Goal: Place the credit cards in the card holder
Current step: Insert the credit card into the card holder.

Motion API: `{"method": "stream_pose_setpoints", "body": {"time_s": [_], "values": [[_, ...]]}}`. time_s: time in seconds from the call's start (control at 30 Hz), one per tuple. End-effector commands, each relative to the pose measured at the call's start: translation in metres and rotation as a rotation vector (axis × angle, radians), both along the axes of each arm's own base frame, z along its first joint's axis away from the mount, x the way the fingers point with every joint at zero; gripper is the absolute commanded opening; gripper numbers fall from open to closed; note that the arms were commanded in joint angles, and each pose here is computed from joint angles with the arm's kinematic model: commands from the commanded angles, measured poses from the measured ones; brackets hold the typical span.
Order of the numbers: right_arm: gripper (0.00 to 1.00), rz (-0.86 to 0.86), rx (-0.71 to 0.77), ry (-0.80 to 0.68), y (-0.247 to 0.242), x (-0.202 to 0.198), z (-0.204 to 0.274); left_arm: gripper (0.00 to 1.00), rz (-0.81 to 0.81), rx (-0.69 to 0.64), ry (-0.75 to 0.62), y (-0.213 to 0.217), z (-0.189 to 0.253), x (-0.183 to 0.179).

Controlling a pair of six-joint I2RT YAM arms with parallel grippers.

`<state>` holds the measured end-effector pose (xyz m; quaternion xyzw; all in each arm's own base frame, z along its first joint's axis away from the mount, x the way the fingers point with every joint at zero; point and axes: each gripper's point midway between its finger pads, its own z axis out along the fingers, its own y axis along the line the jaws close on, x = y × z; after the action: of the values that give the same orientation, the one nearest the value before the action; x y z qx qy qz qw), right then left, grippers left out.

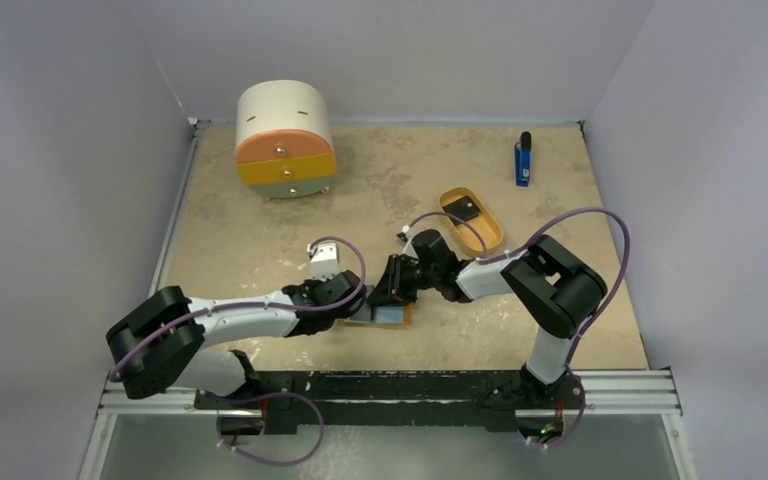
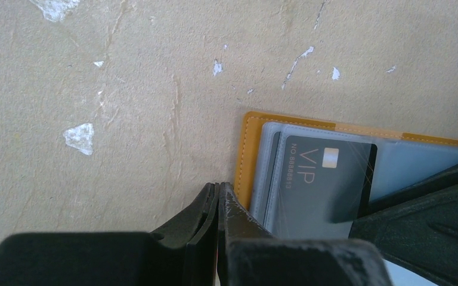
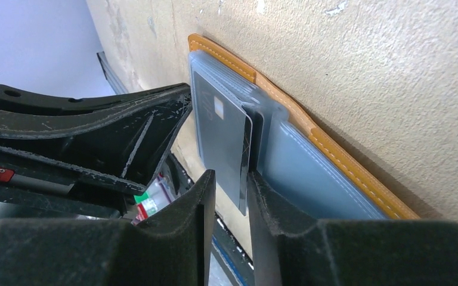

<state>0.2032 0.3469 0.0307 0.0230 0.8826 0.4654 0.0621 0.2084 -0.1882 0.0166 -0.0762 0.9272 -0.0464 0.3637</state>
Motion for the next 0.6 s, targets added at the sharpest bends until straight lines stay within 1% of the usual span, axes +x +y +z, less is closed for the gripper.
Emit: {"method": "stream_pose_setpoints", "body": {"time_s": [0.0,0.3,0.4,0.5,0.57], "values": [[0.29,0.009,0.074,-0.027,0.009,-0.001,0.021,0.0,-0.031,-0.049,0.074,-0.006,-0.012,-0.015],[0.29,0.042,0.093,-0.037,0.022,-0.002,0.03,0.0,-0.049,-0.115,0.078,-0.018,-0.009,-0.016],[0.3,0.041,0.087,-0.04,0.021,-0.002,0.031,0.0,-0.047,-0.117,0.074,-0.018,-0.008,-0.016],[0.31,0.033,0.037,-0.077,0.013,0.0,0.037,0.0,-0.034,-0.097,0.062,-0.012,-0.004,-0.015],[0.35,0.026,-0.028,-0.111,0.004,0.001,0.041,0.0,-0.023,-0.081,0.042,-0.006,0.002,-0.013]]}}
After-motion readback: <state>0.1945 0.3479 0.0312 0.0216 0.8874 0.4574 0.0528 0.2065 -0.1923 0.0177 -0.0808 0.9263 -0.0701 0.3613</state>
